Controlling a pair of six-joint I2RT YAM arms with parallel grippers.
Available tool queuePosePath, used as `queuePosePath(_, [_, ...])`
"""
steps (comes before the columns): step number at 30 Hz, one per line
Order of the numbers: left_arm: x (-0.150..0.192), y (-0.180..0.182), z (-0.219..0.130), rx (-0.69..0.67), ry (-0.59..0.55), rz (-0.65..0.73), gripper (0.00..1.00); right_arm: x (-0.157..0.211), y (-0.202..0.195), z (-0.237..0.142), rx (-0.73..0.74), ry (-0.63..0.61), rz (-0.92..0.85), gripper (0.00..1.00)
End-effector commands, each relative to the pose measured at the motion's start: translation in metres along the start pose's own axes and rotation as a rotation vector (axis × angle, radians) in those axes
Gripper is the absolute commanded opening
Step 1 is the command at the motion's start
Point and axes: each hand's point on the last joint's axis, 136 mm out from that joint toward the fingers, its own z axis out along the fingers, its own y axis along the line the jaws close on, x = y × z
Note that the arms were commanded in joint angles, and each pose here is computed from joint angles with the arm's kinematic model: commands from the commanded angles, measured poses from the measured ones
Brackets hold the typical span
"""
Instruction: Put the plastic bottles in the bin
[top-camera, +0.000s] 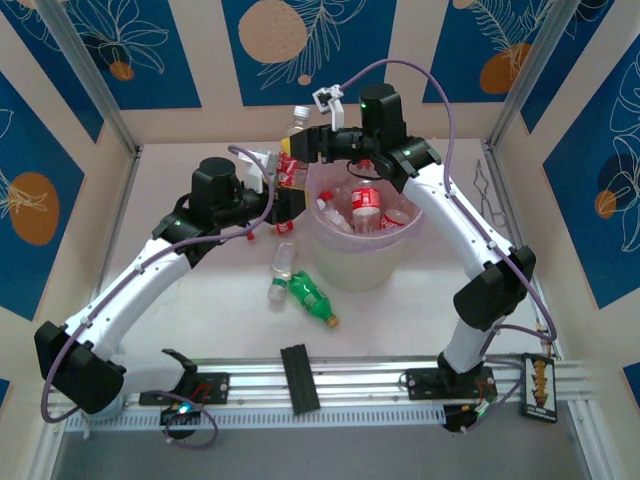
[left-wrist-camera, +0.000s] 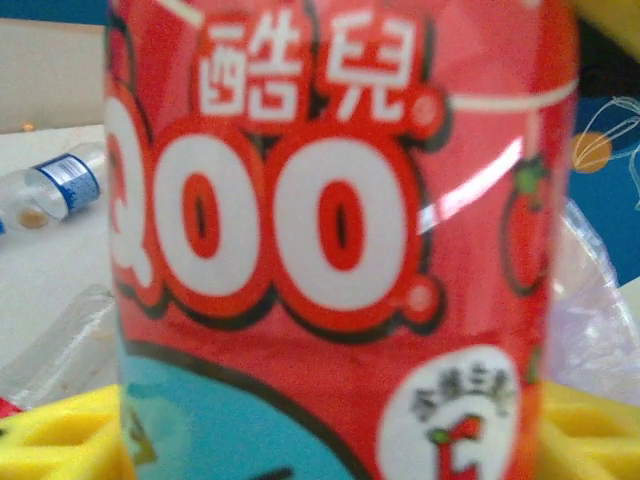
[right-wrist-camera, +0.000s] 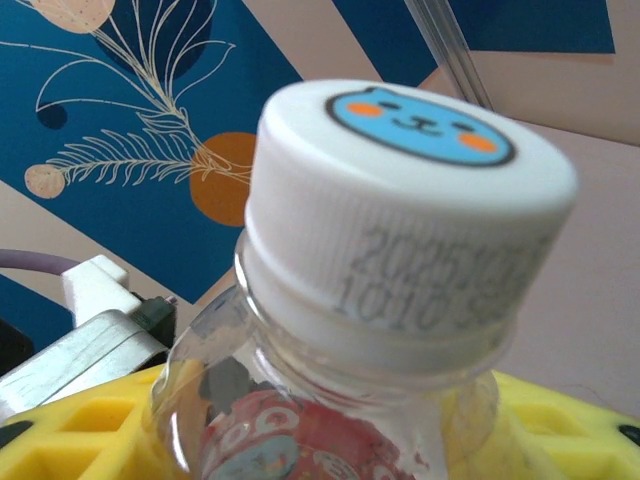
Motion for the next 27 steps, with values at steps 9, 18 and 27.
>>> queuePosePath(9, [-0.027,-0.036,-0.038,0.083,-0.126,0.076,1.00,-0.041,0.040,-0.069,-0.001,-0.187,-0.098,0.47])
queuePosePath(18, [-0.036,-0.016,-0.026,-0.016,-0.111,0.070,0.90,-0.057,0.035,-0.146,0.141,-0.316,-0.129,0.47])
queuePosePath(27, [-0.017,0.014,0.032,-0.144,0.053,0.109,0.81,-0.023,-0.046,-0.189,0.633,-0.163,-0.176,0.47])
